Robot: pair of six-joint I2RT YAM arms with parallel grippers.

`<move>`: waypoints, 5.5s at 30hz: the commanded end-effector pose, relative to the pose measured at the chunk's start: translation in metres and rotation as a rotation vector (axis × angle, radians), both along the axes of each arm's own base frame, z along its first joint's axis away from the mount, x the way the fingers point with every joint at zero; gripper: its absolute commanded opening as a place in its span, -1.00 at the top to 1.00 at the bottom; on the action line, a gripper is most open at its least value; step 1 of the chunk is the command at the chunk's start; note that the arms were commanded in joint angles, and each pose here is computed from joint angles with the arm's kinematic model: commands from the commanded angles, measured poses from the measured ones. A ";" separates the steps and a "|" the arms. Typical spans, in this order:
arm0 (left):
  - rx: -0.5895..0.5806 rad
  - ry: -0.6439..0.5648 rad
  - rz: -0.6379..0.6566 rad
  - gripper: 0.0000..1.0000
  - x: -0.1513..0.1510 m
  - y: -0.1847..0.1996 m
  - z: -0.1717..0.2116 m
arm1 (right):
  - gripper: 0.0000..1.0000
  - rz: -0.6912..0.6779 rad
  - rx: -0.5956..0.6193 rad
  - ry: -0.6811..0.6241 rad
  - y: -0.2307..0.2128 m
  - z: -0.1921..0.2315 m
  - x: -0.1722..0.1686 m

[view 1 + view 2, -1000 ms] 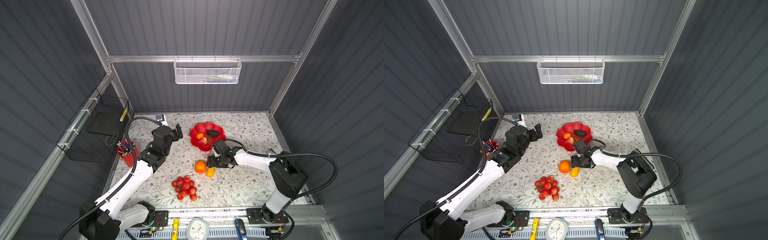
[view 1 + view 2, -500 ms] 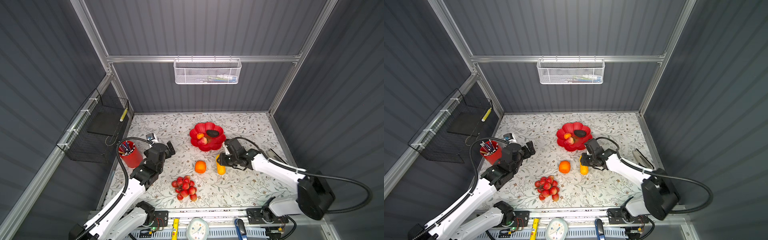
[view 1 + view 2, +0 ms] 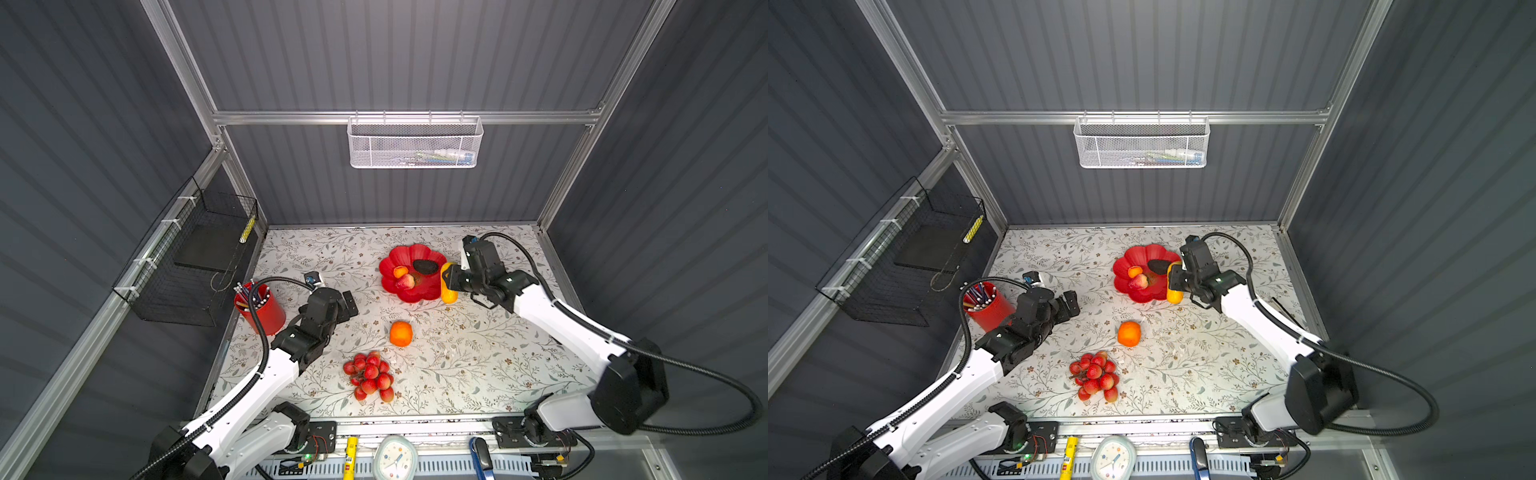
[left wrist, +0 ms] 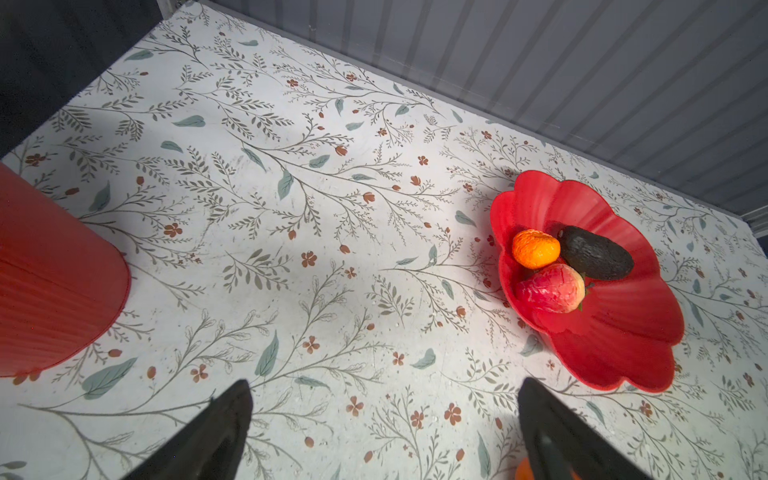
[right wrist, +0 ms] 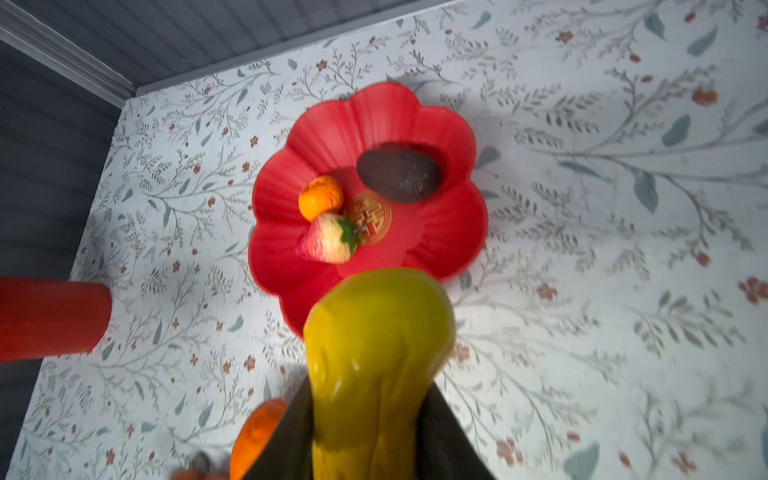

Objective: Place and organize the fake fruits in the fruit bowl
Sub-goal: 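Lower the yellow corn into the bowl and open the right gripper, then grasp the large orange fruit with left gripper while right gripper withdraws, then carry the orange fruit into the bowl and release it with left gripper, then withdraw the left gripper while right gripper reaches to the lychee bunch, then grasp the red lychee bunch by its stem with right gripper and lift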

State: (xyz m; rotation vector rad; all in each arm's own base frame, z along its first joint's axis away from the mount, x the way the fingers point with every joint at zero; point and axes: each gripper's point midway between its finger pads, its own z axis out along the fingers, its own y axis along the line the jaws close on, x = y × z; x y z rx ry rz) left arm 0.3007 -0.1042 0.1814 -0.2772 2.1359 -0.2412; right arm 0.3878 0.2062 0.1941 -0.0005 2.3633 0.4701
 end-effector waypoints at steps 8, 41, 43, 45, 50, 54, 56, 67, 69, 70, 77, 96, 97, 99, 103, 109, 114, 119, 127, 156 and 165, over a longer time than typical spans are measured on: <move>-0.039 0.046 -0.062 -0.99 -0.020 -0.003 -0.003 | 0.30 0.079 -0.088 0.070 0.038 -0.070 0.097; -0.157 0.218 -0.380 -0.96 -0.001 -0.089 -0.027 | -0.98 -0.165 0.015 -0.353 -0.084 0.032 -0.040; -0.149 0.265 -0.446 -0.96 -0.004 -0.109 -0.034 | -0.98 -0.174 0.020 -0.334 -0.088 0.024 -0.046; -0.142 0.291 -0.486 -0.96 -0.007 -0.126 -0.039 | -0.98 -0.178 0.033 -0.327 -0.087 0.022 -0.048; -0.135 0.394 -0.548 -0.97 -0.015 -0.156 -0.066 | -0.98 -0.175 0.056 -0.315 -0.083 0.023 -0.044; -0.081 0.487 -0.579 -0.98 -0.028 -0.170 -0.092 | -0.98 -0.171 0.047 -0.320 -0.083 0.025 -0.042; -0.045 0.531 -0.587 -0.98 -0.033 -0.174 -0.104 | -0.98 -0.172 0.043 -0.318 -0.084 0.024 -0.043; -0.009 0.629 -0.624 -0.23 -0.044 -0.191 -0.135 | -0.98 -0.187 0.047 -0.315 -0.087 0.020 -0.042; -0.019 0.605 -0.633 -0.07 -0.042 -0.194 -0.127 | -0.98 -0.186 0.047 -0.317 -0.087 0.020 -0.041; -0.019 0.588 -0.640 -0.04 -0.041 -0.194 -0.122 | -0.98 -0.188 0.048 -0.317 -0.087 0.020 -0.040; 0.063 0.315 -0.701 0.02 0.009 -0.213 -0.038 | -0.98 -0.184 0.057 -0.313 -0.086 0.021 -0.038; 0.164 0.242 -0.721 -0.08 0.145 -0.278 -0.078 | -0.98 -0.198 0.082 -0.259 -0.094 0.004 -0.057; 0.162 0.246 -0.715 -0.10 0.146 -0.277 -0.081 | -0.98 -0.198 0.079 -0.259 -0.094 0.004 -0.057; 0.149 0.250 -0.711 -0.23 0.144 -0.278 -0.084 | -0.98 -0.201 0.071 -0.258 -0.095 0.002 -0.057; 0.130 0.242 -0.717 -0.47 0.143 -0.280 -0.078 | -0.98 -0.194 0.064 -0.262 -0.094 0.004 -0.055; 0.121 0.169 -0.735 -0.63 0.146 -0.283 -0.035 | -0.98 -0.190 0.045 -0.283 -0.095 0.012 -0.051; 0.128 0.012 -0.680 -0.85 0.148 -0.267 0.031 | -0.98 -0.177 0.014 -0.305 -0.096 0.019 -0.047; 0.126 -0.260 -0.499 -0.99 0.141 -0.214 0.126 | -0.98 -0.126 -0.010 -0.293 -0.089 0.020 -0.043; 0.144 -0.265 -0.159 -0.99 0.093 -0.080 0.103 | -0.98 -0.014 0.033 -0.213 -0.062 -0.002 -0.039; -0.027 0.050 0.185 -0.99 0.010 0.064 -0.018 | -0.77 1.455 -0.035 -0.415 0.214 -0.045 -0.280; -0.034 0.050 0.177 -0.99 0.007 0.065 -0.017 | -0.59 1.541 0.003 -0.411 0.257 -0.052 -0.289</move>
